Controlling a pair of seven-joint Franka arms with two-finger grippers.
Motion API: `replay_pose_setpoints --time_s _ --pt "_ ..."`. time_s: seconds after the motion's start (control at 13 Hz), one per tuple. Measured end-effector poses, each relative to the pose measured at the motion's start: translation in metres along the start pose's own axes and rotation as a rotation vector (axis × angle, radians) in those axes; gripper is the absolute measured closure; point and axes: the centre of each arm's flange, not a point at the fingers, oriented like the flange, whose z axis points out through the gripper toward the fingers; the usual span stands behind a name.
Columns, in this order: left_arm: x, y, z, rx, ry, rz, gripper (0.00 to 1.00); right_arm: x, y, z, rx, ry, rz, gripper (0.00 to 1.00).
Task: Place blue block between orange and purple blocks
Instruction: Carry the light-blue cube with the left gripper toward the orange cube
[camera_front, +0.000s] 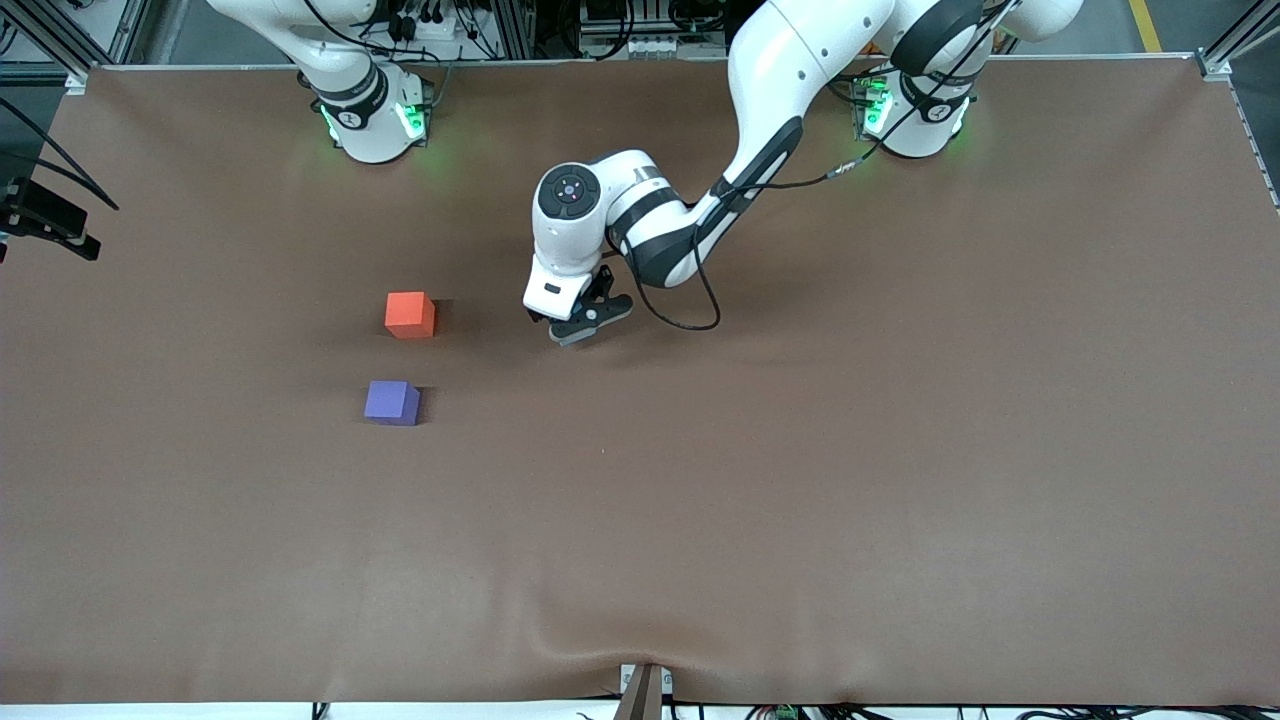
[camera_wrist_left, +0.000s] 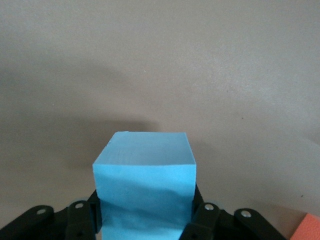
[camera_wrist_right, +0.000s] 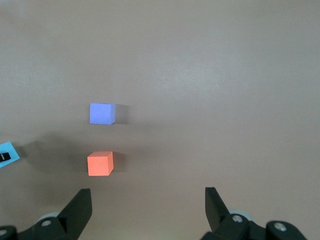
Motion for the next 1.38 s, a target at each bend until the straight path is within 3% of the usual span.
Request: replay_pose_setpoints --time_s 0.69,1.38 --pt "-0.019 0.001 0.021 0.0 -0.005 0.024 0.37 0.0 0.0 0.0 0.0 0.0 0.0 0.0" --pt "-0.048 0.0 0.037 0.02 -0.015 0.182 0.37 0.0 0.0 0.0 0.0 0.0 0.0 0.0"
